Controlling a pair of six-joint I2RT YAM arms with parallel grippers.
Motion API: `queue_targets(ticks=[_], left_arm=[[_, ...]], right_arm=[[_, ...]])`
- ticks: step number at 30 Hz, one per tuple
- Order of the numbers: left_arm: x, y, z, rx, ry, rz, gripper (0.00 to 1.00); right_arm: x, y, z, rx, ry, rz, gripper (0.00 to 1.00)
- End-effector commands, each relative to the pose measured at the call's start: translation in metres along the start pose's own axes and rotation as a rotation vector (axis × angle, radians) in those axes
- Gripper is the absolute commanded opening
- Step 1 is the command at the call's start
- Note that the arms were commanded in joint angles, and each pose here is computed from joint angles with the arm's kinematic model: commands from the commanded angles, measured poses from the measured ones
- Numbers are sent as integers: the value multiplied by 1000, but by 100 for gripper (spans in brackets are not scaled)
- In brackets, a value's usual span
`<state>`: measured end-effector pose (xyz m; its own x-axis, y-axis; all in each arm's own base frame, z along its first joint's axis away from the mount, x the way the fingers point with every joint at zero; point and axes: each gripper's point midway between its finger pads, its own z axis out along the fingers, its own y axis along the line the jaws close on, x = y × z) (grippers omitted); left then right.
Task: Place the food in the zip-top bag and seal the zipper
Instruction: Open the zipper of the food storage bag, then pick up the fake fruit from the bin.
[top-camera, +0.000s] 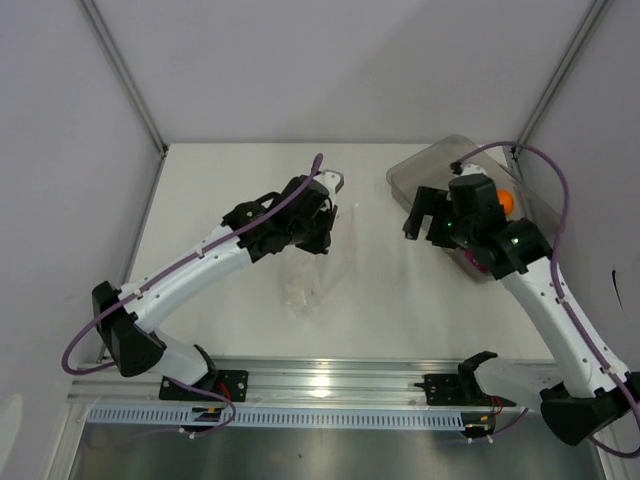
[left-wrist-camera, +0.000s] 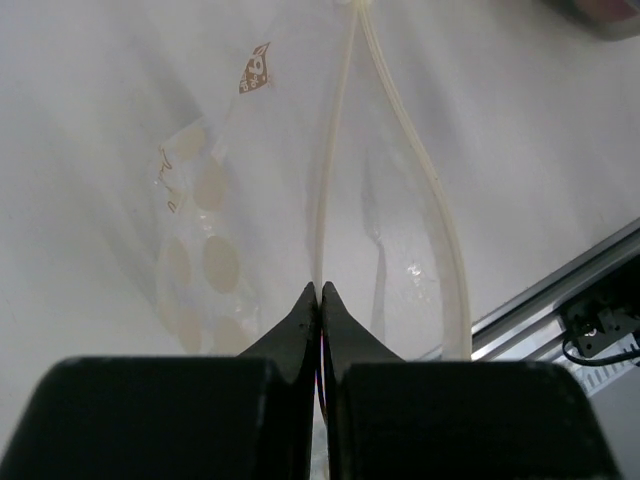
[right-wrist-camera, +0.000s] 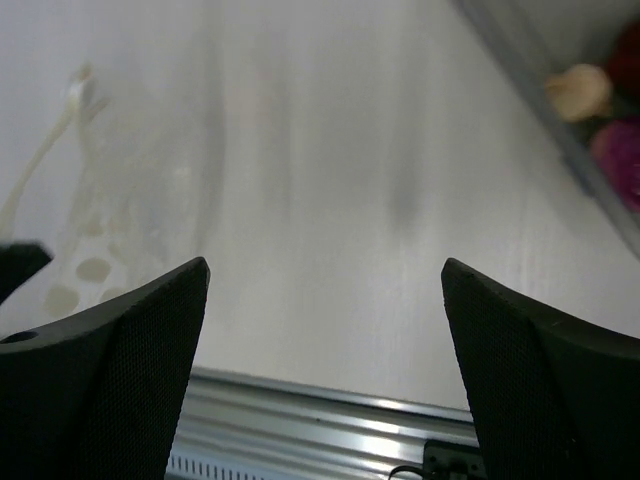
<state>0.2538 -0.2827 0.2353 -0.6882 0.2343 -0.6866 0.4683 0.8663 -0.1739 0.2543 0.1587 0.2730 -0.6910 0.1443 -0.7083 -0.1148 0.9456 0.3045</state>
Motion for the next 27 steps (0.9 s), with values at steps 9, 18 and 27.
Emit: queue_targets(ticks=[9,18,27], left_arm=[[-1,-36,2,224,-26,9,1],[-2,-44,-8,307,-63,16,1],[-1,-34,-3,336,-56,-6,1]], right_arm=[[-27,-165,18,385,-61,337,99],[-33,-276,54,570,-62,513,95],[-59,-337,76,743,-50,586,93]])
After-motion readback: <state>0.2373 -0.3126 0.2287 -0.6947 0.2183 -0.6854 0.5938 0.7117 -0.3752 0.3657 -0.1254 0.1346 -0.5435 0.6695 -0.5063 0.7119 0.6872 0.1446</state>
